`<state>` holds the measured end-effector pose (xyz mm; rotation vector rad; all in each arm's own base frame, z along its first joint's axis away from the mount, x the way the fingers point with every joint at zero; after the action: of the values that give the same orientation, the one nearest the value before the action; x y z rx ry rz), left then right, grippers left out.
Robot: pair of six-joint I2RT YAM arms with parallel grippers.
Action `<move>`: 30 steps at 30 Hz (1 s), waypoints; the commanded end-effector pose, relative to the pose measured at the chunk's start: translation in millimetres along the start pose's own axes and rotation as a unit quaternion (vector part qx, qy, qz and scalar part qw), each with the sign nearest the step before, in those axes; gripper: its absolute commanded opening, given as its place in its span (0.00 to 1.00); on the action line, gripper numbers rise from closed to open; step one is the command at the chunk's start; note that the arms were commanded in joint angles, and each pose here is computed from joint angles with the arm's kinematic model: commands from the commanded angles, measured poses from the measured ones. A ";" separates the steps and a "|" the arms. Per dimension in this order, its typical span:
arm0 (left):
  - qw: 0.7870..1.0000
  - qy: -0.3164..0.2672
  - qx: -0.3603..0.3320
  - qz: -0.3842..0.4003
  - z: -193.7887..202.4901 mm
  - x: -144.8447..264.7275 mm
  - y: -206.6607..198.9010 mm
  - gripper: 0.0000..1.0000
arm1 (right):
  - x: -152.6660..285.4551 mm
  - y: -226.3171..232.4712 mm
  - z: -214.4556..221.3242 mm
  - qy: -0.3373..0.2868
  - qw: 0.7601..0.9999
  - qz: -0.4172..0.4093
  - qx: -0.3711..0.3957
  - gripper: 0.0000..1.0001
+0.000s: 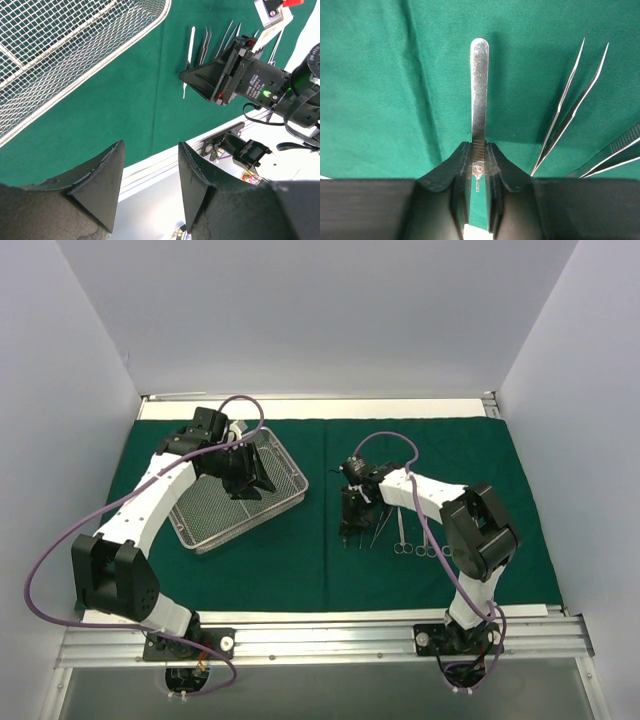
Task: Open and lay out the surgical kit
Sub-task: Place the medical item in the surgical kit, then reset both arms
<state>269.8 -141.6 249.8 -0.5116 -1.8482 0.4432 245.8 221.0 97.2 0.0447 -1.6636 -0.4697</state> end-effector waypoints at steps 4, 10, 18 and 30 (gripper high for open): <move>0.999 -0.030 -0.016 0.022 -1.4 13.3 -5.1 0.55 | -4.1 -5.7 3.9 0.003 0.999 0.034 0.007 0.24; 0.999 -0.032 -0.017 0.025 2.6 16.9 -5.6 0.55 | -1.2 -5.5 5.7 -0.005 0.999 0.039 0.008 0.38; 0.996 -0.062 -0.042 0.055 12.1 32.0 -13.0 0.61 | 57.3 22.1 0.0 -0.094 0.993 0.040 0.055 0.77; 0.960 -0.206 -0.039 0.184 60.8 25.4 -9.7 0.94 | 71.8 -14.6 42.6 -0.260 0.956 -0.131 0.044 1.00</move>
<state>194.7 -131.4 234.8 -0.7266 -2.0618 0.6671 194.0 201.6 173.5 0.2262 -2.1746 -0.5573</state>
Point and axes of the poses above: each gripper's point midway between its finger pads, its own x axis back along the fingers, its own y axis along the line the jaws close on, z = x × y, the point moved 8 cm from there along x, back along the fingers, and after that the axes turned 13 degrees about -x, right-handed, at the moved point
